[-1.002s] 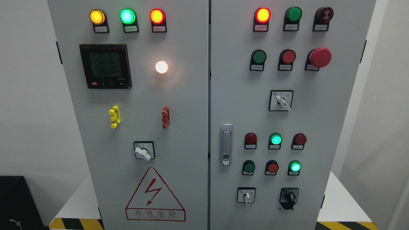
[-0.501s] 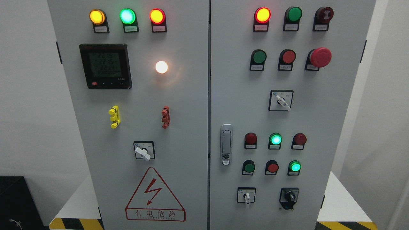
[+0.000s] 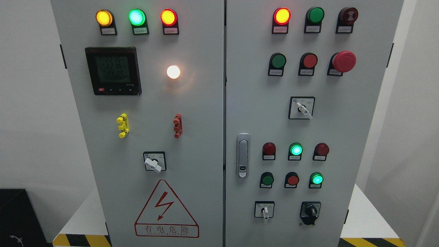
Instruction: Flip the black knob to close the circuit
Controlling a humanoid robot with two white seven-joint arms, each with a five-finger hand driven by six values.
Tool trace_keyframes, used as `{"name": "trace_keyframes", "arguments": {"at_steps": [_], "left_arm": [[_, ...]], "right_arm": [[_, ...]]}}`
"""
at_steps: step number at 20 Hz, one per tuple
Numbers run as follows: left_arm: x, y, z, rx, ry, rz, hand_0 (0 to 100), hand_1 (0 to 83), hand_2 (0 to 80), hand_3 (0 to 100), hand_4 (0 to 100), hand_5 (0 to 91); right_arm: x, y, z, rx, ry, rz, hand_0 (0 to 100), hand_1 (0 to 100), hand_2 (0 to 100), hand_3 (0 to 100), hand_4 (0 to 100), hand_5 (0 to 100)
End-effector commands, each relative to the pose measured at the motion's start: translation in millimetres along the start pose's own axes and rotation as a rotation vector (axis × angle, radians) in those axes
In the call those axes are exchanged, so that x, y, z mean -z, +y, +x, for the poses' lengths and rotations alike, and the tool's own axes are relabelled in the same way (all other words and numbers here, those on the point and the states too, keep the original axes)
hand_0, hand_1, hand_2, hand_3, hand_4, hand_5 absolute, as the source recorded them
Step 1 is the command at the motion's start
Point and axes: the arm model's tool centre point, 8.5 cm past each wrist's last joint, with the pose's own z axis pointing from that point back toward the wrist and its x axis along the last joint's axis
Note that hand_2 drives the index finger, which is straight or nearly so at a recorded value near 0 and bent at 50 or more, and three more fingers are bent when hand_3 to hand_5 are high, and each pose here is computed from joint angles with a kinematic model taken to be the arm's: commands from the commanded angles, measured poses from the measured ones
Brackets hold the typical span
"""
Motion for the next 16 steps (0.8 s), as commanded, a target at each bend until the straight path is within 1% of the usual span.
{"name": "trace_keyframes", "arguments": {"at_steps": [1,9,12,16], "left_arm": [[-2,-1,-7,0.042,0.019,-0.009,0,0.0,0.0,0,0,0.0],[-2,-1,-7,0.044,0.017,-0.008,0,0.0,0.0,0,0,0.0],[-2,-1,-7,0.044,0.019,-0.008,0,0.0,0.0,0,0,0.0],[-2,-1,-7,0.042,0.019,-0.007,0,0.0,0.0,0,0,0.0]], "right_arm": [[8,-21,22,-0.027,-0.009,-0.059,0,0,77,95,76,79],[17,-35,35,-0.054,0.011,-0.084,0,0,78,96,77,80],[21,-40,40,-0.049,0.017,-0.081,0,0,78,96,77,80],[26,-43,50,-0.037,0.000,-0.094,0,0,79,96,77,80]]}}
